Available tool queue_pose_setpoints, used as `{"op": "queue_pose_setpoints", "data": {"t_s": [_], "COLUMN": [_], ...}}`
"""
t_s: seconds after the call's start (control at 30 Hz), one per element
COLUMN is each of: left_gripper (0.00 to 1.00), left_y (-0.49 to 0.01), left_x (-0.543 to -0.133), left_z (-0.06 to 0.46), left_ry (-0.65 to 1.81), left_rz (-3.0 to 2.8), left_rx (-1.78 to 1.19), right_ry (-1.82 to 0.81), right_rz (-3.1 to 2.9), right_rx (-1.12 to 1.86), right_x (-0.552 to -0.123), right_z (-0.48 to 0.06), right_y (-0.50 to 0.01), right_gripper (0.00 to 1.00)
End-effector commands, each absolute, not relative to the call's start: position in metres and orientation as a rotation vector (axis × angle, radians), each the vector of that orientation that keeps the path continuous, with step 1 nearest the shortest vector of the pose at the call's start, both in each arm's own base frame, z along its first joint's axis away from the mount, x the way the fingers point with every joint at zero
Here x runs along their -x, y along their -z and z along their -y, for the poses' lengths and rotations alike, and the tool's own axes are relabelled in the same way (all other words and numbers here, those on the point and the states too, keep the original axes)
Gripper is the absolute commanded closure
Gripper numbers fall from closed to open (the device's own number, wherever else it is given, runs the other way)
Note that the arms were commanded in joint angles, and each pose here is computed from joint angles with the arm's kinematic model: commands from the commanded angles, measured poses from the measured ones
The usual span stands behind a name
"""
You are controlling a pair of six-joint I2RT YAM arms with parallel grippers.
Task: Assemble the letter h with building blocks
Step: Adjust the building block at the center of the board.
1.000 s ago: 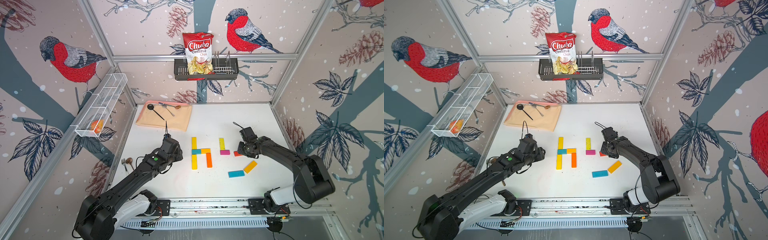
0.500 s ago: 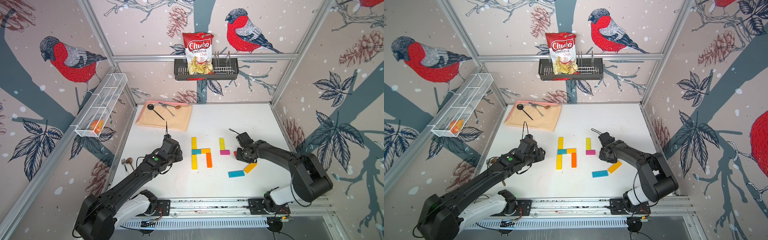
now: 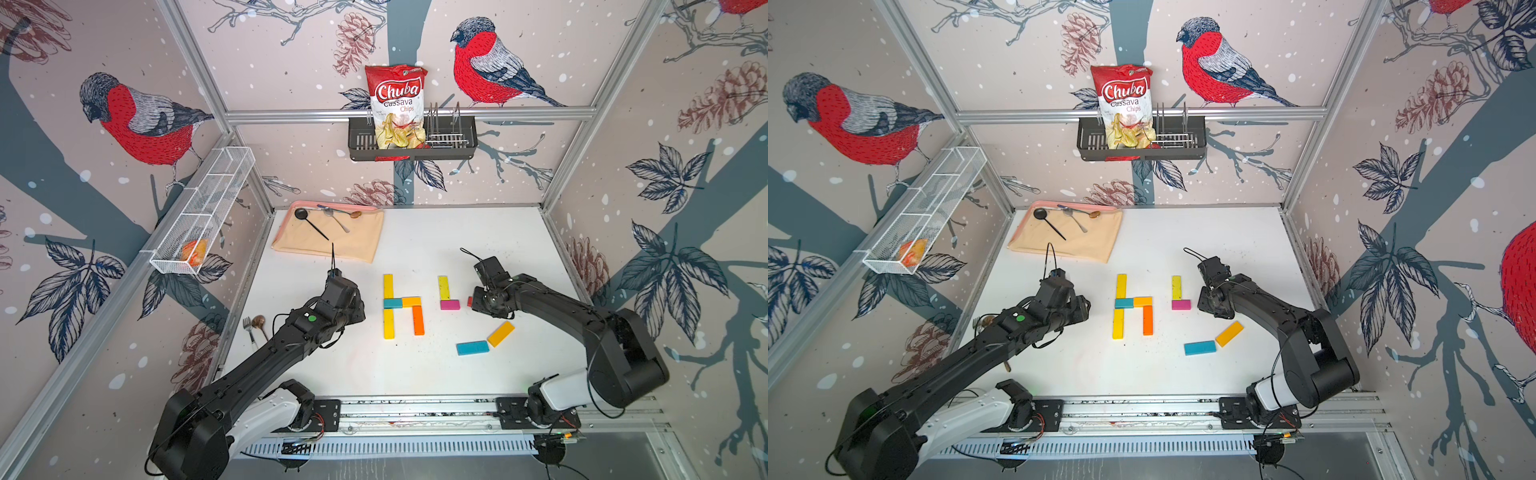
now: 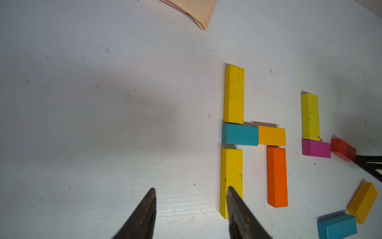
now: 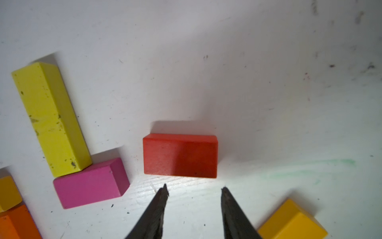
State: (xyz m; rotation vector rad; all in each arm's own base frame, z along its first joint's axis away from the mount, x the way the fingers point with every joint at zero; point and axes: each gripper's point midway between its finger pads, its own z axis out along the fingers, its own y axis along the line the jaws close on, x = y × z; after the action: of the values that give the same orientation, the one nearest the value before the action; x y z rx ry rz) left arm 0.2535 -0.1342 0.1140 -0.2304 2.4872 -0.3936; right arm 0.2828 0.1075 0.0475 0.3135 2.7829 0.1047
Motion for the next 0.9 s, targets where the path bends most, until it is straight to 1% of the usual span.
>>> {"op": "queue_pose_setpoints", "data": {"t_s": [0.0,0.27,0.5,0.87], "left_gripper": [0.46,0.46,0.46,0.46], "left_y": [-0.120,-0.120,-0.120,-0.118], "left_x": [-0.258,-0.259,-0.258,-0.258], "left_z": [0.137,0.137,0.136,0.135], "left_ry": [0.407,0.403,0.399,0.393], "left_rz": [-2.468,-2.467,-2.469,-2.471], "left_rx": [0.227,0.227,0.223,0.223], "right_ry": [-0.118,-0.225,-0.090,-0.021], "right_rz": [-2.763,-2.767,-2.792,-2.833], "right_rx": [-0.352,-0.423,-0.485,-0.369], "right_x": [-0.291,-0.316,-0.325,-0.318], "right_z": [-0.100,-0.103,-0.091,-0.106], "right_y": [-0.054,-0.043,-0.029,-0.017], "right_gripper": [0.46,0.44,0.40,0.42]}}
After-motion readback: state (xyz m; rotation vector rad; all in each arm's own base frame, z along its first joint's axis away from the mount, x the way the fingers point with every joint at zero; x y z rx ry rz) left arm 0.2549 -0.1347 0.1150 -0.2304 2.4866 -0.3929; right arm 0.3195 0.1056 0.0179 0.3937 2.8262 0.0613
